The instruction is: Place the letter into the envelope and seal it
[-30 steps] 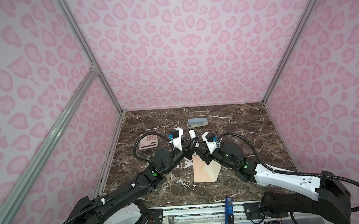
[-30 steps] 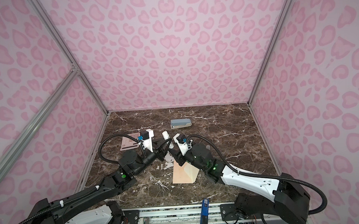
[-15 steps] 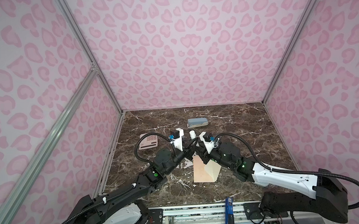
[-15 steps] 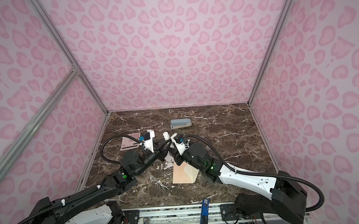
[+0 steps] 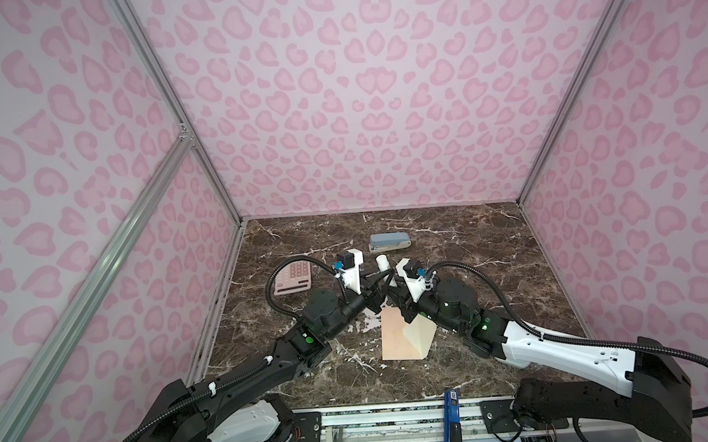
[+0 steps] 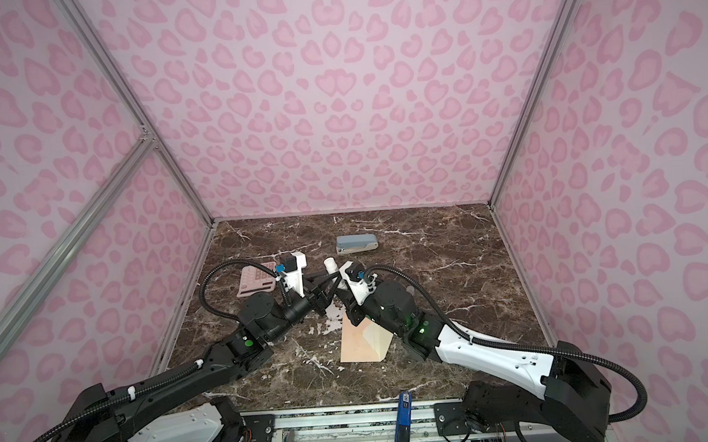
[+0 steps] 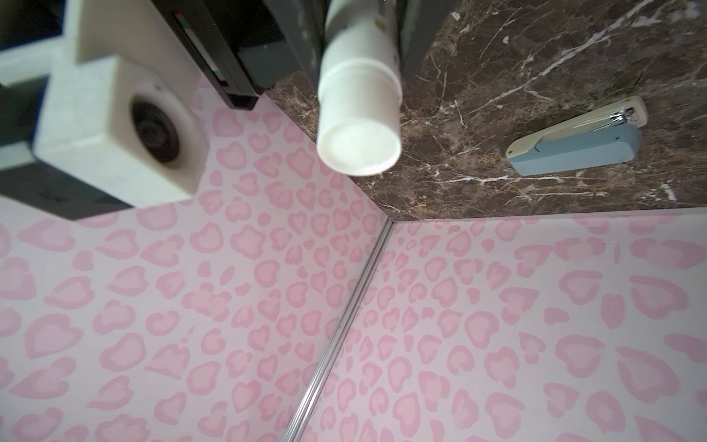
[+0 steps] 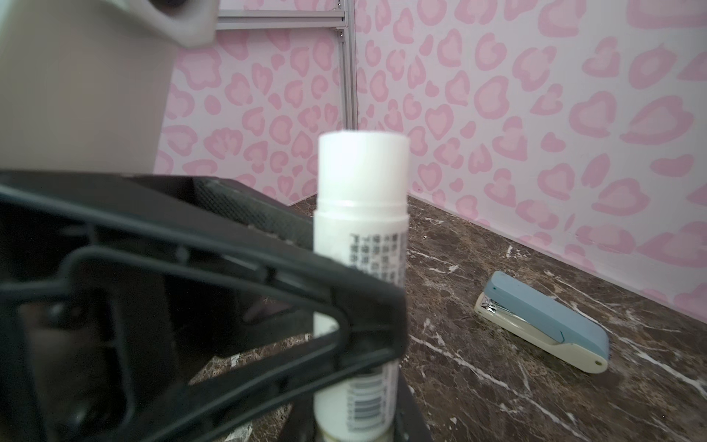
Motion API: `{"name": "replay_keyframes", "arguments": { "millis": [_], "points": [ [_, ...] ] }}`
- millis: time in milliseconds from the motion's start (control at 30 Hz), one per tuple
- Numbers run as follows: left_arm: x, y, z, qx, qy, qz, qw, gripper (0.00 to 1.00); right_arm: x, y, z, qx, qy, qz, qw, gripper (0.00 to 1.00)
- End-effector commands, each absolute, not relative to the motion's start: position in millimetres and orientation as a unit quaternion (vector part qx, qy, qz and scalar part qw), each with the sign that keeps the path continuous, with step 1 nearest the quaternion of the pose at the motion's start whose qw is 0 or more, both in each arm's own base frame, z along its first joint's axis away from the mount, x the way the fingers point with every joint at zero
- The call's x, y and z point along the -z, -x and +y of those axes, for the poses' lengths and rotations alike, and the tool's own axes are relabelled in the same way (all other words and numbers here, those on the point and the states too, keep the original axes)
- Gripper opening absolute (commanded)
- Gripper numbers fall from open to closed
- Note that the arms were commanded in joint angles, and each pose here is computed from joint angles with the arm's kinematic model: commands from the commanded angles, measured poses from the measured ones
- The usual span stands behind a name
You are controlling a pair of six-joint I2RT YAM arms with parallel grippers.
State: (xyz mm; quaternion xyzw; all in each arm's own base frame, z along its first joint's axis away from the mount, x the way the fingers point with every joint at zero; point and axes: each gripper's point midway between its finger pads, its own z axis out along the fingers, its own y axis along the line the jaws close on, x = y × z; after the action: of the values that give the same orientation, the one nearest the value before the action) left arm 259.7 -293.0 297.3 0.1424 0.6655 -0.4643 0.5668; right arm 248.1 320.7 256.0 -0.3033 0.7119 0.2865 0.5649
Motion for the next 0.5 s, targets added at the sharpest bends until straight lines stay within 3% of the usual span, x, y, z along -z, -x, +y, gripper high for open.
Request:
{"name": "replay_keyframes", "arguments": {
  "millis": [0,467],
  "points": [
    [-294.9,-245.9,-299.3,0.504,-0.181,0.657,0.53,0.04,-268.2,-227.7,331.4,-0.327,0.35,0.682,0.553,0.14],
    [-287.5,-199.0,-303.8,0.581,-0.311,0.613,0.437,0.04,-290.6,-175.0,331.2,-0.516,0.417,0.618,0.422,0.12]
  ]
}}
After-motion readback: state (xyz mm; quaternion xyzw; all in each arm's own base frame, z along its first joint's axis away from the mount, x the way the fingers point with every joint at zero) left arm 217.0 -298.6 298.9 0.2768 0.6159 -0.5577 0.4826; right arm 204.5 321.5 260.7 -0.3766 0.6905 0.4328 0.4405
